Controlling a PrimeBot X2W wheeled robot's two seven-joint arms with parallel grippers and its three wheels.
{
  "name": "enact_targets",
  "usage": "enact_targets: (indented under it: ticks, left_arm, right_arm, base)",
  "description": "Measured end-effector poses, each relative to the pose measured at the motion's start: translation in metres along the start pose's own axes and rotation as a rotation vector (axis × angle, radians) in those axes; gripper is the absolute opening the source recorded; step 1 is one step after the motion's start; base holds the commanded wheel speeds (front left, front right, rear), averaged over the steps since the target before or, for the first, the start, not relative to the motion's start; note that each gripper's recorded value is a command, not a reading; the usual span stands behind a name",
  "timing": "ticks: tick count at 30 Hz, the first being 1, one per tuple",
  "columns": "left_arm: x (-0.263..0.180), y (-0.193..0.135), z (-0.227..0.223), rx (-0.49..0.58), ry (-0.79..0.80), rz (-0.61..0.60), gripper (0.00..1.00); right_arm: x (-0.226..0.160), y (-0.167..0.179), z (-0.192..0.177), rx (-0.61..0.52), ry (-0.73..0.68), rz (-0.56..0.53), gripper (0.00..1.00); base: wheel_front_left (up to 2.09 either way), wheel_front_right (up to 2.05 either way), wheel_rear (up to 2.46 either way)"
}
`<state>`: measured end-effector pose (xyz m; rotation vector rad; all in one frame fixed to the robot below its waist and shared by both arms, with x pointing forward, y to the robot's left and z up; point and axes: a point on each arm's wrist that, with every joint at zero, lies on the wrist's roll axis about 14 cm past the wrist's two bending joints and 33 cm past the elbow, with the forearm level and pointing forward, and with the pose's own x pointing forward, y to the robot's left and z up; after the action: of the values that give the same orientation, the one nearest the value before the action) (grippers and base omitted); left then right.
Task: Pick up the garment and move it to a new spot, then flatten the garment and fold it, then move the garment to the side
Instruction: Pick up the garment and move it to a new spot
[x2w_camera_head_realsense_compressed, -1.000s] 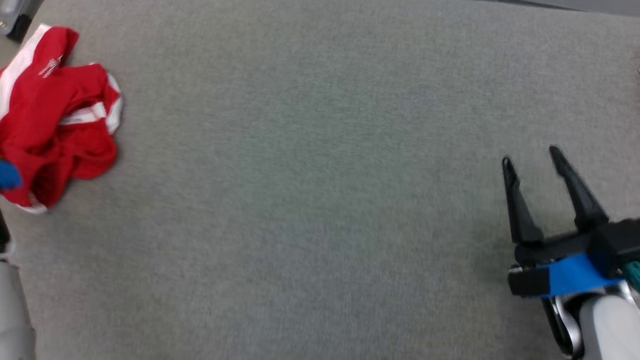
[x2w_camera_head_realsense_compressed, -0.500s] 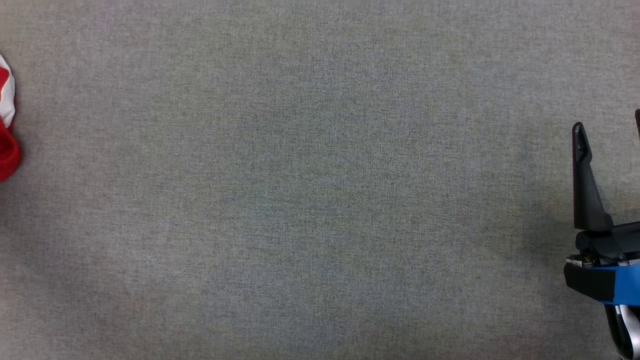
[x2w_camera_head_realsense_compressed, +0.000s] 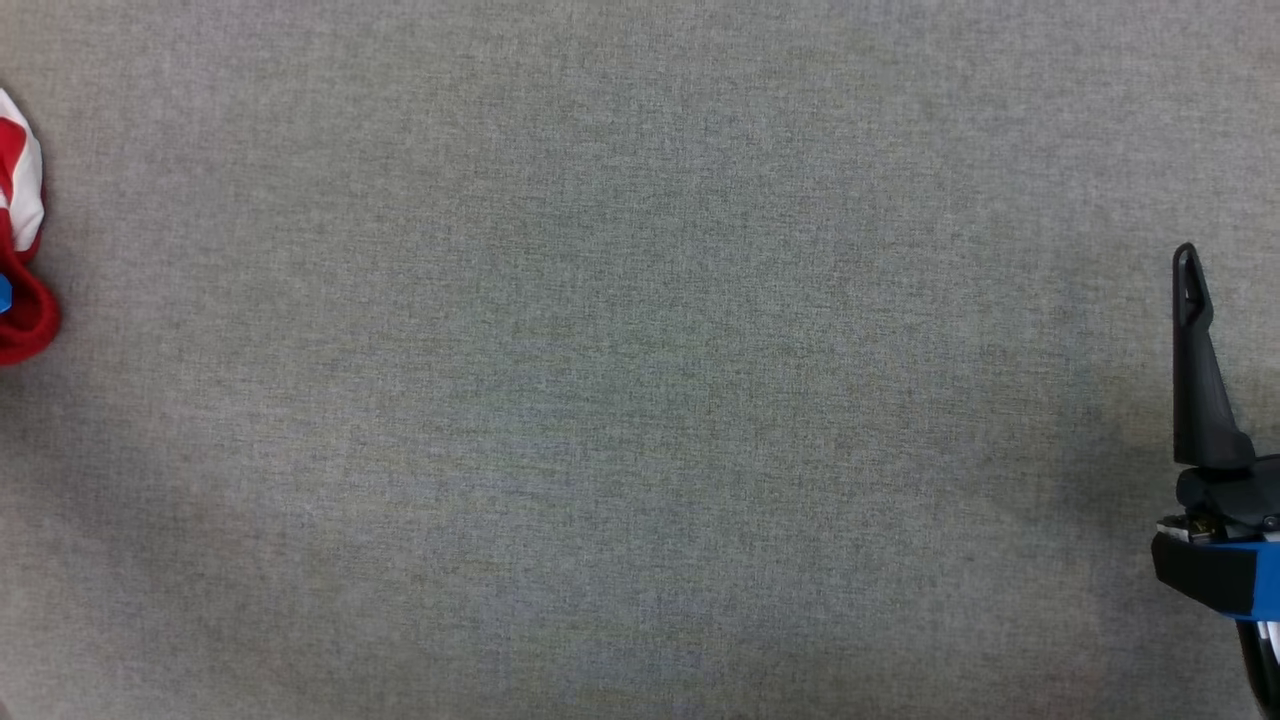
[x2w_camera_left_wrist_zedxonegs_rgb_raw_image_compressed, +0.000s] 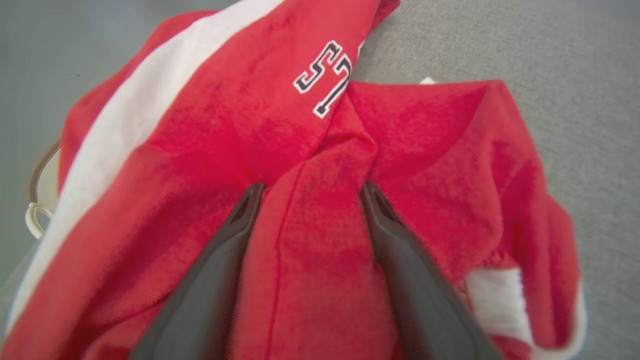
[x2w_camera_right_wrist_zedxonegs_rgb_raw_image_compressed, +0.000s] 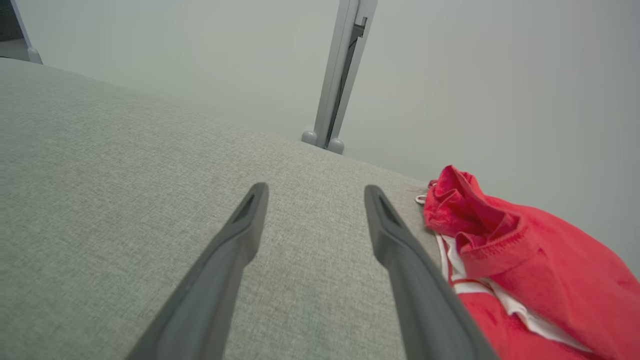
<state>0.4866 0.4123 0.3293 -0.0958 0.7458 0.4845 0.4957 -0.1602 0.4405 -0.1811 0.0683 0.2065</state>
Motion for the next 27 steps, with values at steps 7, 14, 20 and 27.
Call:
enact_targets:
  ticks: [7,14,20,27]
  left_arm:
    - [-0.003,-0.007,-0.007,-0.022,0.084,-0.025,0.00]
    - [-0.013,-0.017,0.024,0.012,-0.073,-0.067,0.00]
    - [-0.038,-0.042,0.100,0.062,-0.354,-0.147,0.00]
    - [-0.085,-0.102,0.180,0.147,-0.641,-0.309,0.00]
  right_arm:
    - [-0.003,-0.002,0.007,-0.002,-0.009,-0.003,1.00]
    - [-0.009,0.000,0.016,0.031,-0.039,-0.014,1.00]
    - [-0.014,0.006,0.027,0.079,-0.075,-0.016,1.00]
    - [-0.027,0.002,0.038,0.120,-0.120,-0.046,1.00]
  base:
    - [0.00,0.00,0.00]
    - [0.00,0.00,0.00]
    - [0.00,0.00,0.00]
    - [0.00,0.00,0.00]
